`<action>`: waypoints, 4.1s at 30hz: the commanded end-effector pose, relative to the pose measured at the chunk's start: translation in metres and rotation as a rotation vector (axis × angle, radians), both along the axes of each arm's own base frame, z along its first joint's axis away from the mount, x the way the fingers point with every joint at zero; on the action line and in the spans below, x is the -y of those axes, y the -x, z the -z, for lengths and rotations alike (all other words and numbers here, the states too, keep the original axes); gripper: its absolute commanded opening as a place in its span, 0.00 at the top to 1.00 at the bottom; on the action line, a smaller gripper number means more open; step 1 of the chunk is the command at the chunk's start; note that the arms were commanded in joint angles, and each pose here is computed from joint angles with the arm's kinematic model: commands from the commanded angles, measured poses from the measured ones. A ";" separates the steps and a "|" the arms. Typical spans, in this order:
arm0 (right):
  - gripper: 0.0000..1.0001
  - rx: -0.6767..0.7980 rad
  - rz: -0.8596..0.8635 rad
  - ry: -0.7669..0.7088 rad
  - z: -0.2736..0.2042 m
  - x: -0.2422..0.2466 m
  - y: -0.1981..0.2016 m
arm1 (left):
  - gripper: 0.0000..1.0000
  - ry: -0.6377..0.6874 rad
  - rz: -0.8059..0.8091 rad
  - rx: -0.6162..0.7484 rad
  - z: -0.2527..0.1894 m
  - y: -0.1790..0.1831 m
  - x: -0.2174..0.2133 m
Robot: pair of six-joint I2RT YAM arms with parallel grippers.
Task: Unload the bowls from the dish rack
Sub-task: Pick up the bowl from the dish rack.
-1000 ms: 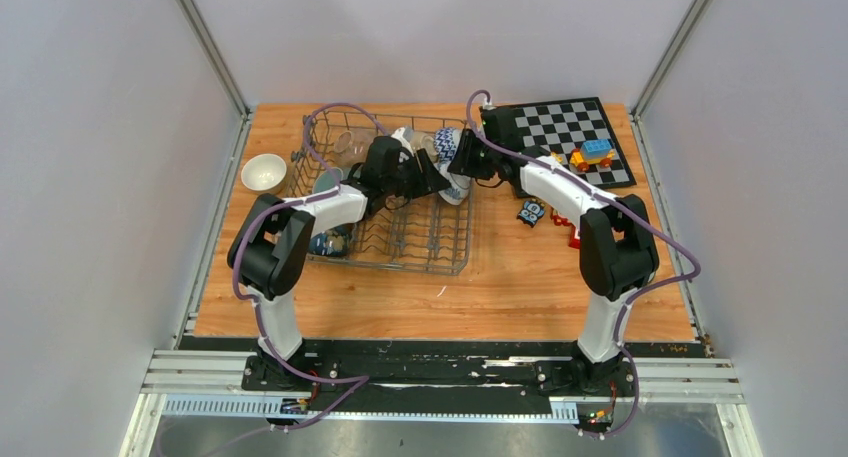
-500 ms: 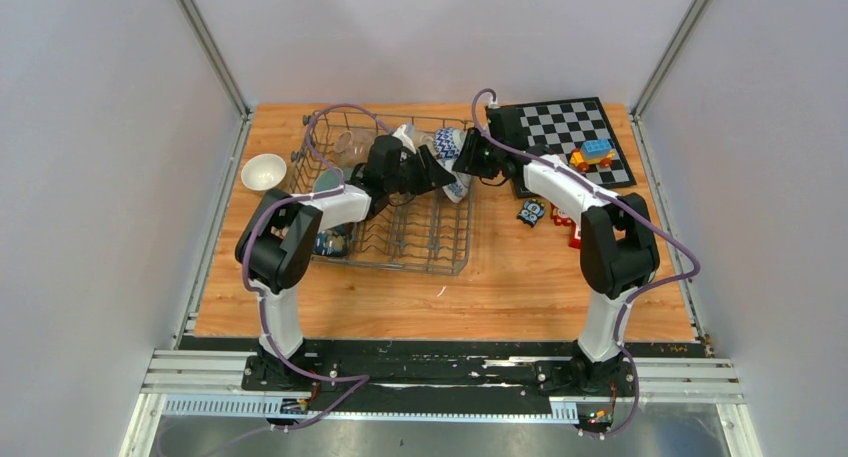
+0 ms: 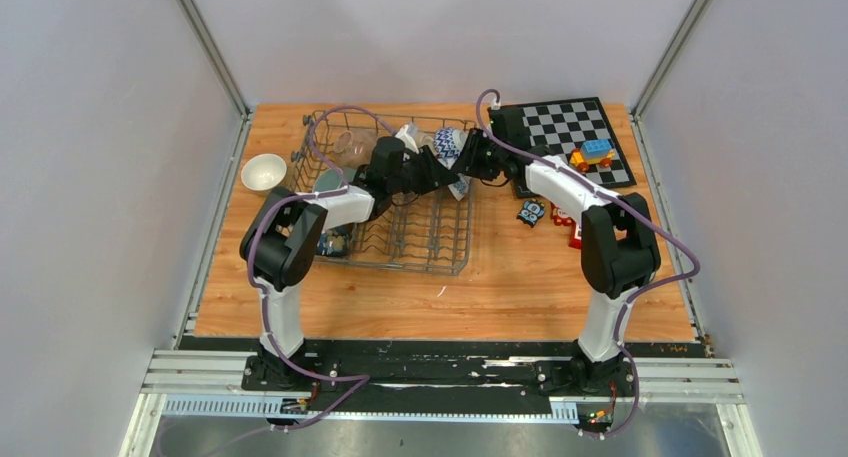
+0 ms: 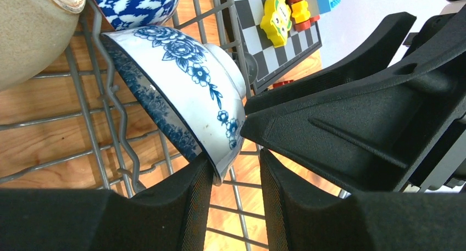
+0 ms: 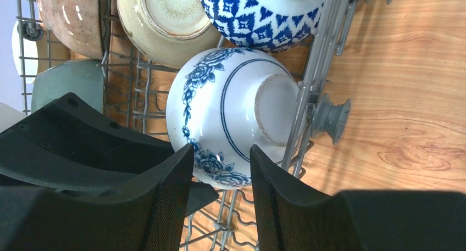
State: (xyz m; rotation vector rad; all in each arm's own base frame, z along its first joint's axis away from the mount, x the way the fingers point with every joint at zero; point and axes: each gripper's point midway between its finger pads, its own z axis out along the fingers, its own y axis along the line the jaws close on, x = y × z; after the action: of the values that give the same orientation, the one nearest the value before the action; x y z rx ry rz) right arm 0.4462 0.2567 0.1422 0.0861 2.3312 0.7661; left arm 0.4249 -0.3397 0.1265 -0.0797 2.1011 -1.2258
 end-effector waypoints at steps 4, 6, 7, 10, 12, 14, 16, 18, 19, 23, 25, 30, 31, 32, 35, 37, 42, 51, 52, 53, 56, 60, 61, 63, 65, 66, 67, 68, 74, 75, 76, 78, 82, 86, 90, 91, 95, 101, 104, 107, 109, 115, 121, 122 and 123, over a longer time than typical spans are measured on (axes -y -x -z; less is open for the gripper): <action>0.54 -0.048 0.002 -0.049 0.011 -0.002 0.005 | 0.63 0.055 0.033 0.058 -0.018 -0.005 0.018; 0.54 -0.052 0.004 -0.048 0.012 -0.001 0.006 | 0.65 0.054 0.030 0.058 -0.018 -0.006 0.018; 0.54 -0.055 0.006 -0.050 0.013 -0.001 0.007 | 0.68 0.053 0.028 0.057 -0.018 -0.007 0.018; 0.54 -0.051 0.010 -0.055 0.010 0.001 0.007 | 0.79 0.054 0.029 0.058 -0.017 -0.007 0.019; 0.54 -0.046 0.010 -0.056 0.008 0.001 0.008 | 0.85 0.054 0.030 0.057 -0.016 -0.007 0.019; 0.54 -0.040 0.012 -0.059 0.004 0.003 0.008 | 0.89 0.053 0.029 0.054 -0.016 -0.007 0.018; 0.53 -0.030 0.012 -0.062 0.000 0.003 0.007 | 0.92 0.053 0.031 0.056 -0.016 -0.006 0.019; 0.53 -0.025 0.012 -0.062 -0.002 0.005 0.007 | 0.96 0.052 0.032 0.056 -0.015 -0.006 0.019; 0.53 -0.021 0.013 -0.064 -0.004 0.005 0.007 | 0.99 0.053 0.032 0.059 -0.016 -0.007 0.019; 0.51 -0.008 0.016 -0.071 -0.012 0.007 0.008 | 1.00 0.063 0.039 0.063 -0.018 -0.006 0.020; 0.50 0.000 0.020 -0.074 -0.017 0.010 0.008 | 1.00 0.073 0.047 0.070 -0.022 -0.005 0.021; 0.47 0.023 0.029 -0.084 -0.031 0.015 0.008 | 1.00 0.090 0.062 0.088 -0.033 0.001 0.021; 0.47 0.029 0.028 -0.086 -0.035 0.016 0.009 | 1.00 0.090 0.064 0.092 -0.035 0.002 0.020; 0.46 0.036 0.028 -0.087 -0.038 0.016 0.009 | 1.00 0.086 0.066 0.095 -0.036 0.003 0.019; 0.45 0.043 0.026 -0.092 -0.044 0.017 0.010 | 1.00 0.084 0.072 0.099 -0.038 0.008 0.017; 0.44 0.043 0.023 -0.098 -0.047 0.016 0.012 | 1.00 0.085 0.077 0.102 -0.039 0.011 0.016; 0.43 0.062 0.016 -0.096 -0.056 0.019 0.018 | 1.00 0.081 0.081 0.105 -0.039 0.018 0.012; 0.43 0.072 0.012 -0.019 -0.048 0.032 0.027 | 1.00 0.015 0.140 0.112 -0.029 0.022 0.002; 0.43 0.070 0.012 -0.016 -0.046 0.033 0.027 | 1.00 0.006 0.148 0.109 -0.027 0.023 0.001; 0.43 0.066 0.011 -0.014 -0.044 0.034 0.028 | 1.00 -0.002 0.158 0.106 -0.025 0.024 0.000; 0.43 0.052 0.001 -0.016 -0.038 0.032 0.028 | 1.00 -0.005 0.172 0.102 -0.019 0.026 -0.001; 0.45 0.005 0.002 -0.011 -0.021 0.031 0.027 | 1.00 0.036 0.177 0.100 -0.022 0.029 0.002; 0.46 -0.006 0.000 -0.016 -0.018 0.029 0.026 | 1.00 0.042 0.176 0.099 -0.022 0.029 0.002; 0.49 -0.026 -0.011 -0.029 -0.013 0.024 0.024 | 1.00 0.048 0.169 0.102 -0.022 0.029 0.001; 0.51 -0.043 -0.022 -0.038 -0.010 0.019 0.023 | 0.96 0.051 0.167 0.097 -0.021 0.029 0.002; 0.51 -0.050 -0.026 -0.036 -0.008 0.017 0.023 | 0.90 0.052 0.167 0.097 -0.021 0.029 0.002; 0.52 -0.058 -0.027 -0.034 -0.006 0.016 0.023 | 0.87 0.052 0.166 0.097 -0.021 0.029 0.002; 0.52 -0.064 -0.031 -0.033 -0.003 0.014 0.023 | 0.82 0.050 0.166 0.097 -0.021 0.029 0.002; 0.56 -0.108 -0.024 -0.038 0.010 0.012 0.029 | 0.65 0.048 0.149 0.094 -0.021 0.026 0.001; 0.57 -0.110 -0.022 -0.042 0.011 0.012 0.030 | 0.65 0.049 0.146 0.095 -0.021 0.026 0.001; 0.58 -0.111 -0.022 -0.047 0.011 0.012 0.030 | 0.64 0.050 0.144 0.094 -0.021 0.025 0.001; 0.58 -0.116 -0.025 -0.058 0.011 0.010 0.032 | 0.64 0.060 0.144 0.097 -0.021 0.024 0.002; 0.60 -0.135 -0.029 -0.081 0.013 0.006 0.034 | 0.61 0.067 0.162 0.099 -0.022 0.025 0.009; 0.60 -0.146 -0.024 -0.114 0.011 0.002 0.034 | 0.60 0.023 0.190 0.117 -0.019 0.026 0.016; 0.55 -0.134 0.011 -0.110 0.006 0.007 0.033 | 0.61 -0.017 0.198 0.113 -0.010 0.027 0.016; 0.54 -0.126 0.025 -0.104 0.004 0.010 0.031 | 0.61 -0.023 0.196 0.110 -0.009 0.027 0.015; 0.50 -0.106 0.080 -0.081 -0.006 0.025 0.029 | 0.60 -0.040 0.196 0.110 -0.005 0.026 0.014; 0.46 -0.067 0.158 -0.076 -0.023 0.048 0.029 | 0.58 -0.099 0.193 0.125 0.001 0.020 0.012; 0.45 -0.054 0.174 -0.078 -0.029 0.054 0.035 | 0.58 -0.128 0.183 0.147 0.003 0.015 0.011; 0.45 -0.044 0.170 -0.095 -0.033 0.055 0.044 | 0.59 -0.129 0.170 0.159 0.004 0.010 0.011; 0.45 -0.037 0.168 -0.112 -0.034 0.056 0.050 | 0.58 -0.124 0.171 0.172 0.004 0.008 0.013; 0.46 -0.013 0.148 -0.146 -0.038 0.059 0.074 | 0.57 -0.149 0.187 0.207 0.006 0.004 0.018; 0.47 -0.001 0.121 -0.152 -0.038 0.061 0.093 | 0.60 -0.132 0.207 0.230 0.004 0.006 0.023; 0.48 -0.002 0.118 -0.154 -0.037 0.061 0.095 | 0.61 -0.128 0.211 0.234 0.003 0.006 0.025; 0.48 -0.003 0.116 -0.157 -0.037 0.061 0.097 | 0.62 -0.126 0.216 0.236 0.003 0.007 0.026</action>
State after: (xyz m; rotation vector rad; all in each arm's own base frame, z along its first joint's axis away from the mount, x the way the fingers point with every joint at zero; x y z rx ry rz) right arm 0.3565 0.1975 0.1745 0.2978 2.2667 0.8553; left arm 0.4144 -0.3542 0.1172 0.2835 2.0666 -1.1480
